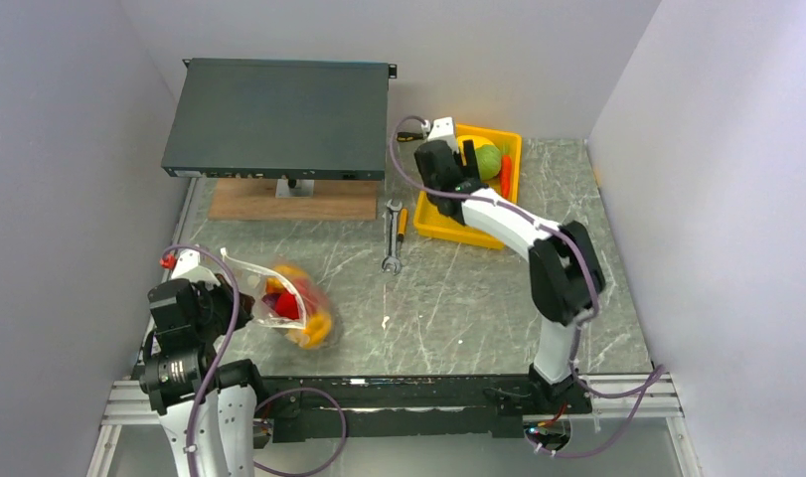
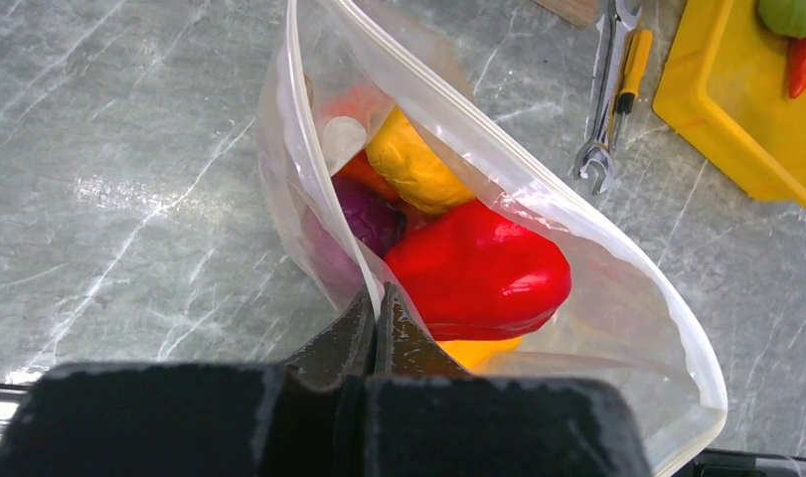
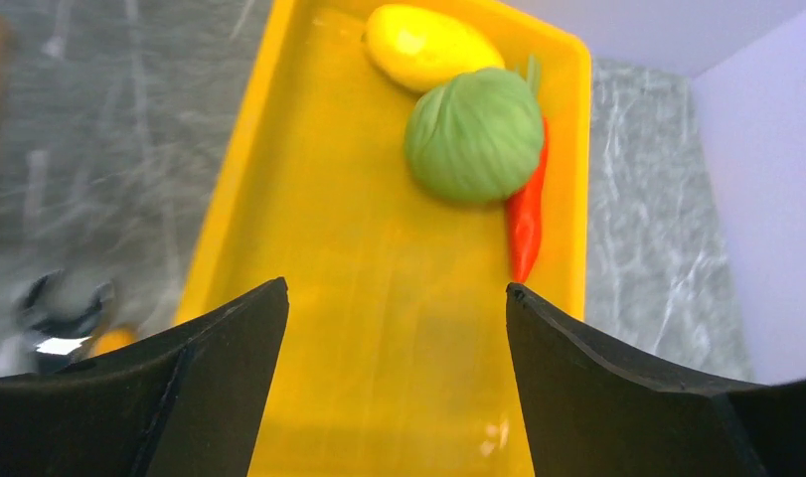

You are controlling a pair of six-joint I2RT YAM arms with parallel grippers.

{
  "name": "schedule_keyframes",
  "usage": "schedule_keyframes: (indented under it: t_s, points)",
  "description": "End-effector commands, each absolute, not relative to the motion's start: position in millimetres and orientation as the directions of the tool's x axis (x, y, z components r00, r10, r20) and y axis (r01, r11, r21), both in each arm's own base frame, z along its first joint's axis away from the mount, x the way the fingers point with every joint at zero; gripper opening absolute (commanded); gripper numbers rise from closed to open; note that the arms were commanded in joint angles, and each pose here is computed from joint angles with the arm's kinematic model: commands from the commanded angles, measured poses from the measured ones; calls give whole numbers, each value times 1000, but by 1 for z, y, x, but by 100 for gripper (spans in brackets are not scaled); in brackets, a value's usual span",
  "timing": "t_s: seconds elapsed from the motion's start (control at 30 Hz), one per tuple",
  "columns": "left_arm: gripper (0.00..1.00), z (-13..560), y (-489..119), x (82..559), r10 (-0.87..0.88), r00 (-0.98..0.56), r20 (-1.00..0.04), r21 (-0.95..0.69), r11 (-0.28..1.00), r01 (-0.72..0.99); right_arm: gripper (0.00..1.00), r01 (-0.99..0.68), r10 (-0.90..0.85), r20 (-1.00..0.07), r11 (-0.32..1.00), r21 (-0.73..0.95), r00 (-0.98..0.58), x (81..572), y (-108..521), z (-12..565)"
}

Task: Place the food in the zip-top bag and seal the zipper
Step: Pick up the fake fruit from the bin.

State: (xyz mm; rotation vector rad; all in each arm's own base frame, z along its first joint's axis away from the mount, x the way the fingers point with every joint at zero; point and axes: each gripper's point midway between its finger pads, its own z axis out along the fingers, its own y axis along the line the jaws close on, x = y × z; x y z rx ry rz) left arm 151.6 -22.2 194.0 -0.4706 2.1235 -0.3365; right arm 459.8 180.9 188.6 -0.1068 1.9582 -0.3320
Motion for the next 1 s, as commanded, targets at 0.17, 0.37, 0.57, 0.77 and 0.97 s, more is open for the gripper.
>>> schedule_keyframes:
  t_s: [0.17, 0.37, 0.57, 0.77, 0.97]
  points:
    - [0, 199, -22, 164, -434, -511, -742, -417, 896, -154, 83, -43, -627, -655, 736, -676, -421, 573, 167, 135]
    - [0, 195, -23, 165, -437, -538, -721, -424, 892, -156, 84, -31, -671, -595, 675, -737, -442, 610, 144, 116]
    - [0, 192, -23, 166, -442, -549, -710, -427, 889, -164, 85, -88, -691, -590, 677, -731, -417, 632, 141, 94]
    - [0, 191, -22, 166, -444, -551, -706, -427, 888, -169, 88, -128, -703, -602, 684, -718, -378, 657, 139, 75]
    - [0, 187, -22, 168, -450, -570, -687, -434, 884, -176, 89, -117, -664, -648, 726, -677, -373, 681, 123, 74]
